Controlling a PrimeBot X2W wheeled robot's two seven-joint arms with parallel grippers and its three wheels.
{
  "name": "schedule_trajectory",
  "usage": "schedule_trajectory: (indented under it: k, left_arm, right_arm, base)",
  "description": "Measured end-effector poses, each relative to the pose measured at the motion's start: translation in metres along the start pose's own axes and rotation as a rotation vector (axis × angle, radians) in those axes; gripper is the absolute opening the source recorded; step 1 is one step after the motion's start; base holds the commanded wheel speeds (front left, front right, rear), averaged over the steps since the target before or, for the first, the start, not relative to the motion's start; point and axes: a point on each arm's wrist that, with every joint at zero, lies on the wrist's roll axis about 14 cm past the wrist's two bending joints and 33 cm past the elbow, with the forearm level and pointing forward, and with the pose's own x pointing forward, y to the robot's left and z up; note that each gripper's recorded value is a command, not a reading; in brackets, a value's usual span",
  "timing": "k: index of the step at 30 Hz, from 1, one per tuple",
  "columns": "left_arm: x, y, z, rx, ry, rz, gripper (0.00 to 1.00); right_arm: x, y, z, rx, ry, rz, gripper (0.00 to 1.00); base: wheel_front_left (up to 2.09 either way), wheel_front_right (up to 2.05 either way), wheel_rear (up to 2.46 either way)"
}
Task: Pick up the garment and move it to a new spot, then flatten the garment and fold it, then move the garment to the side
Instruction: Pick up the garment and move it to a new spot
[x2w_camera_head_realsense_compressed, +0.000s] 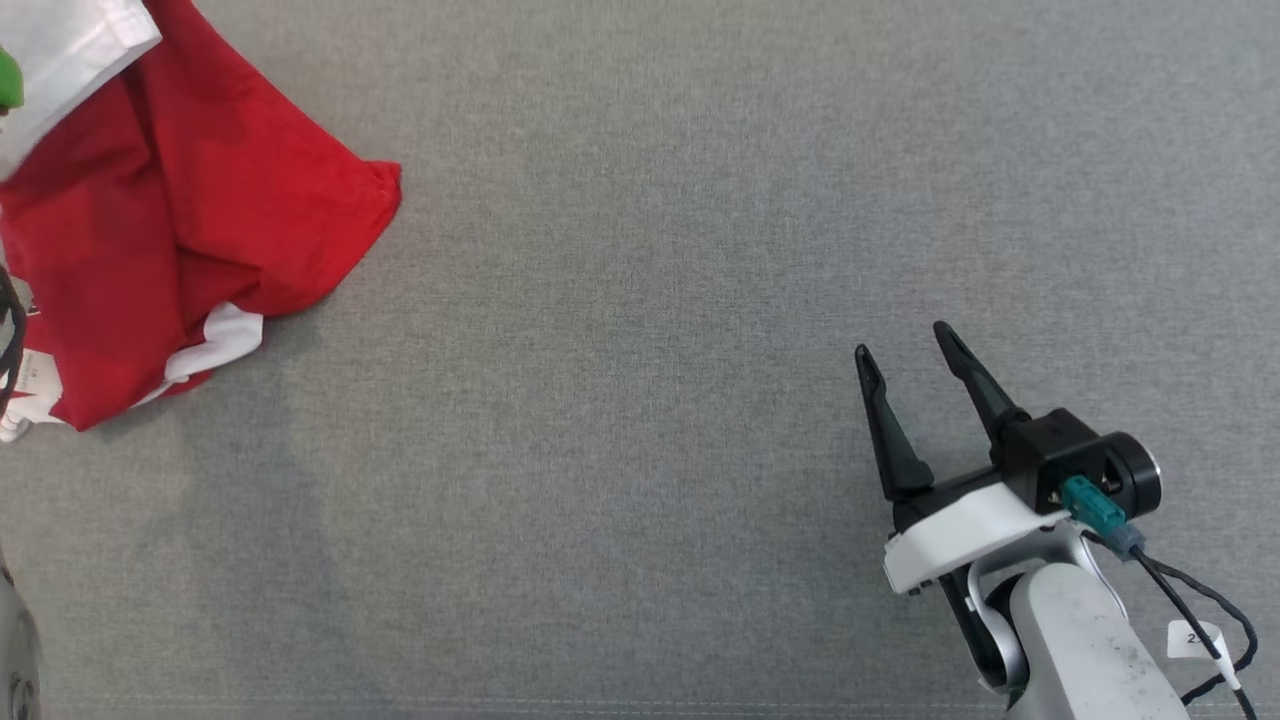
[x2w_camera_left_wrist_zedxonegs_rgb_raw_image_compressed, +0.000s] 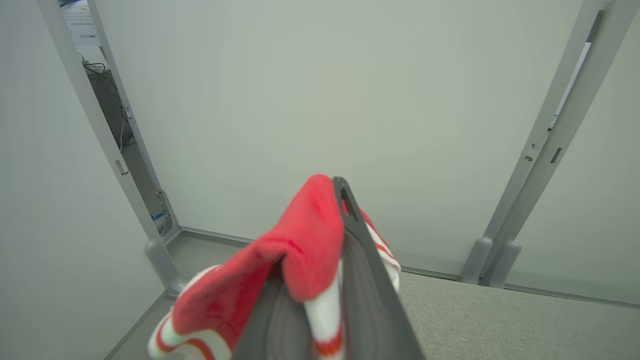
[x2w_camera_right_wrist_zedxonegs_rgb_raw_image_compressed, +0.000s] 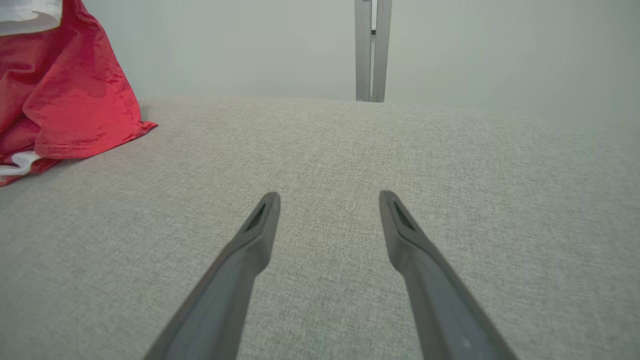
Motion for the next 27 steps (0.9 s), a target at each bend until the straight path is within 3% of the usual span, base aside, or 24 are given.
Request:
schedule_trajectory:
  k: [8, 15, 21, 27]
  left_arm:
    - [-0.028, -0.081, 0.113, 0.035, -0.216, -0.210, 0.00]
    - [-0.058, -0.193, 0.175, -0.027, -0.361, -0.468, 0.00]
    - [-0.092, -0.301, 0.178, -0.139, -0.371, -0.722, 0.00]
    - [-0.120, -0.390, 0.117, -0.192, -0.225, -0.926, 0.00]
  right_arm:
    - [-0.028, 0.007, 0.030, 0.023, -0.077, -0.014, 1.00]
    - [-0.062, -0.014, 0.044, 0.006, -0.112, -0.102, 1.00]
    - [-0.096, -0.048, 0.053, -0.008, -0.140, -0.229, 1.00]
    - [-0.127, -0.077, 0.055, 0.003, -0.152, -0.348, 1.00]
  base:
    - [0.00, 0.00, 0.00]
    - [0.00, 0.00, 0.00]
    - [0.00, 0.00, 0.00]
    - [0.00, 0.00, 0.00]
